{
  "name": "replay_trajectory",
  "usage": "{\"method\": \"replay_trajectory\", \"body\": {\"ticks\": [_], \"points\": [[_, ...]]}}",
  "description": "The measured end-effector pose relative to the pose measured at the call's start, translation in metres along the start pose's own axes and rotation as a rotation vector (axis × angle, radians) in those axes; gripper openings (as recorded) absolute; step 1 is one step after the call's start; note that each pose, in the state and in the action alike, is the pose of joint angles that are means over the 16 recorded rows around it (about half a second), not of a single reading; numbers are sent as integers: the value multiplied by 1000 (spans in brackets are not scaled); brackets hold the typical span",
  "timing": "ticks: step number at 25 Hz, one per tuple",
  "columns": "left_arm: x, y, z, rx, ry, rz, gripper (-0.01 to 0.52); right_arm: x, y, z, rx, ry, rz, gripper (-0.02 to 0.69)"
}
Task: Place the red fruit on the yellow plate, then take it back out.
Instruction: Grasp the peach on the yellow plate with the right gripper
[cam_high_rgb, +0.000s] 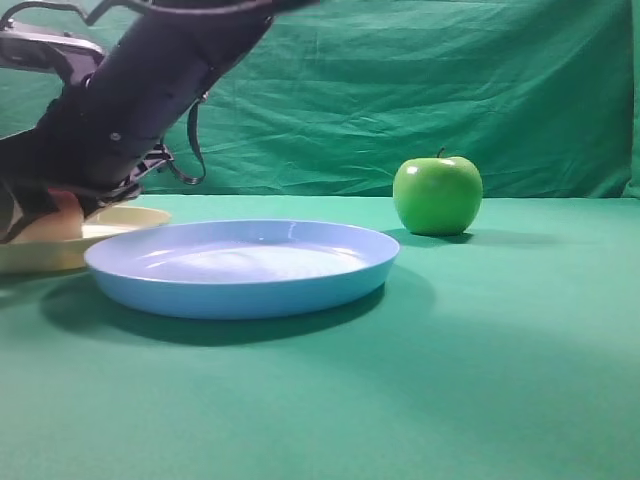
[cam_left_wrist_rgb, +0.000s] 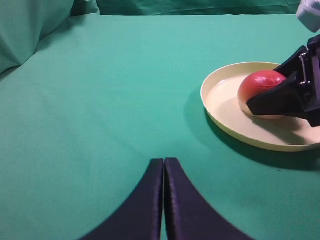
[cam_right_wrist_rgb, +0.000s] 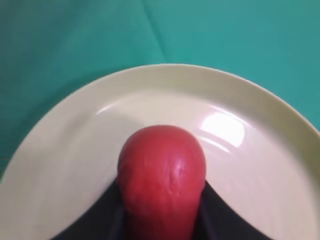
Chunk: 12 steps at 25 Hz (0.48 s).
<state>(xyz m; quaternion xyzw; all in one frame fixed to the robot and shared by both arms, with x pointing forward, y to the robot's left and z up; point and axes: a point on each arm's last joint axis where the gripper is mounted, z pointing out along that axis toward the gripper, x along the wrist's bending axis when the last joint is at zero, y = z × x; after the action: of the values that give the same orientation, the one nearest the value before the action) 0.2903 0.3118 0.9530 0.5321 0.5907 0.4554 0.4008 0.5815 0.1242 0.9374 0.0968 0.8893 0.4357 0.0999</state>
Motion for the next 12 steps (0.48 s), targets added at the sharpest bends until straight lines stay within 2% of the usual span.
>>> {"method": "replay_trajectory", "body": {"ticks": [12], "points": [[0,0,0,0,0,0,0,-32,50,-99,-22,27,163,199]]}}
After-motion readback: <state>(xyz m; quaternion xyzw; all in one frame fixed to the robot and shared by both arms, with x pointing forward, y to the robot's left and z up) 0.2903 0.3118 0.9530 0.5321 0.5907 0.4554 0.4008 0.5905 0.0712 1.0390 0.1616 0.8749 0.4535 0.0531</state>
